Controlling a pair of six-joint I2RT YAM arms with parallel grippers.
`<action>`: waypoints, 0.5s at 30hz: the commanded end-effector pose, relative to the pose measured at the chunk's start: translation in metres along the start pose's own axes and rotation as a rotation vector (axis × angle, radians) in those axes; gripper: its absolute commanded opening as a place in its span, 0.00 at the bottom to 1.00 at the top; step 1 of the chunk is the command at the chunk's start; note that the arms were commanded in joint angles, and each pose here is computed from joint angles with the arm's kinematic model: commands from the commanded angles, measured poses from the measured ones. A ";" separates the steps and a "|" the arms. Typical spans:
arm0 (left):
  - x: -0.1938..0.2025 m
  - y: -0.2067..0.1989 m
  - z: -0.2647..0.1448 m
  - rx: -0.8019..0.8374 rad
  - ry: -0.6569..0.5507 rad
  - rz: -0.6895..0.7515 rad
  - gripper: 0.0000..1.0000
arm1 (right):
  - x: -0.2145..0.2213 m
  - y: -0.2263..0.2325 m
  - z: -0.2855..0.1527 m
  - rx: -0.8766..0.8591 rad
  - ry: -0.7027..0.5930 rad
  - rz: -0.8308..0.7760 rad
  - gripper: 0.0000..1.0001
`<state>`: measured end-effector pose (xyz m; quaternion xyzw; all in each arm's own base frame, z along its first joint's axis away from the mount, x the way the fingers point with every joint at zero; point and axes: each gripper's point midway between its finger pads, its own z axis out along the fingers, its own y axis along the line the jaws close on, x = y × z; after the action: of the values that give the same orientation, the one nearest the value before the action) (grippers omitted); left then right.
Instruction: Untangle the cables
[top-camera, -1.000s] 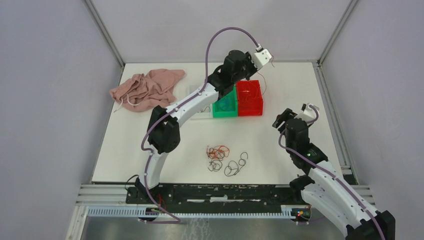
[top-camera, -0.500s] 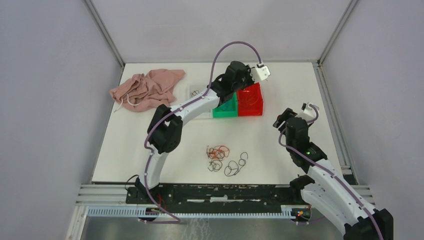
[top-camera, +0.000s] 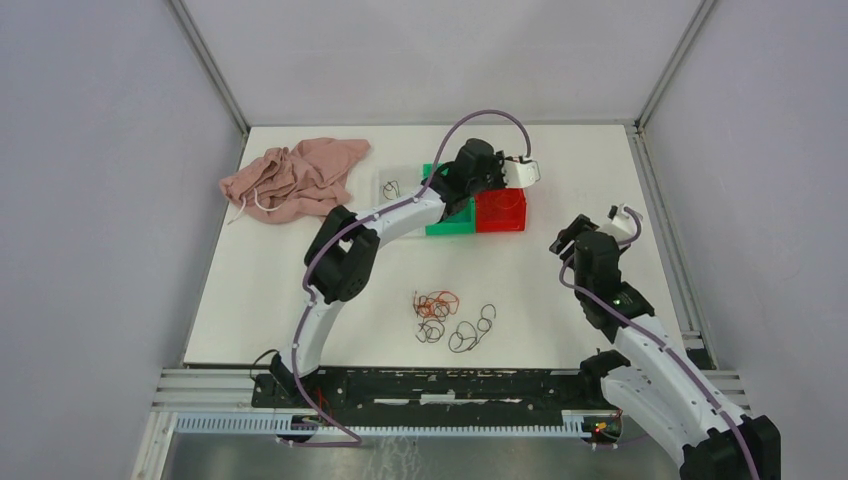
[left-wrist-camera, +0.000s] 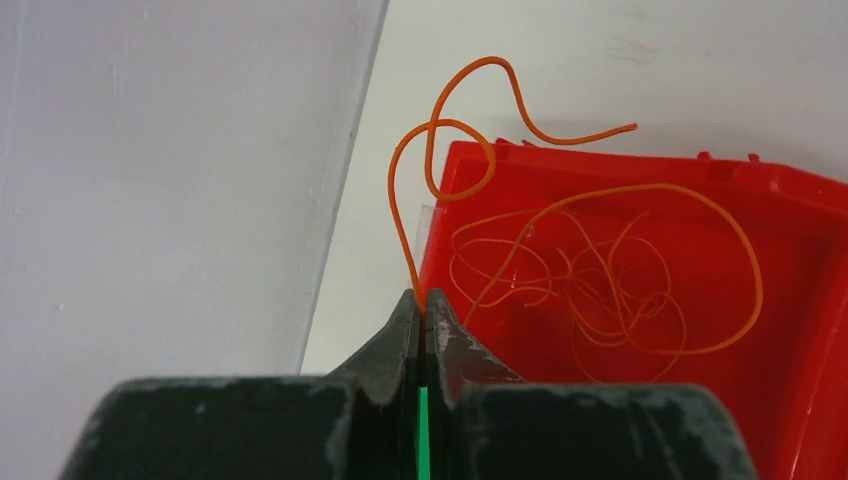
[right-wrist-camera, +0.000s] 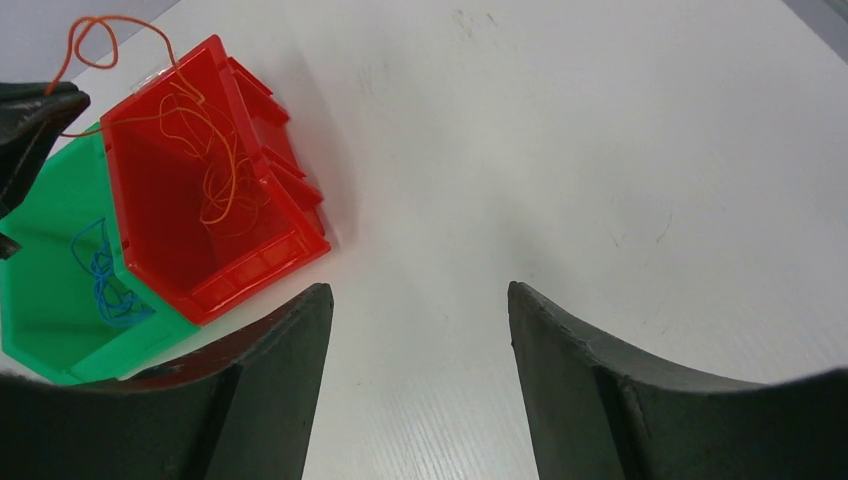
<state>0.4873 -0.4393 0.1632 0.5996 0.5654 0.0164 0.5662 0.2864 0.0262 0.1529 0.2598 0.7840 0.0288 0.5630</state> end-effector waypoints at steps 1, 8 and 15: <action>-0.018 0.003 0.000 0.011 -0.087 0.110 0.03 | -0.011 0.010 0.004 -0.029 -0.014 0.075 0.71; -0.025 -0.042 -0.007 0.293 -0.147 0.219 0.03 | -0.018 0.018 0.014 -0.065 0.037 0.138 0.71; -0.006 -0.044 0.000 0.311 -0.080 0.346 0.03 | -0.023 0.030 0.030 -0.102 0.097 0.218 0.71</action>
<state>0.4513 -0.4522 0.1309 0.7342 0.4777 -0.0265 0.4817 0.3031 0.0210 0.1373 0.3047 0.8000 0.0757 0.5113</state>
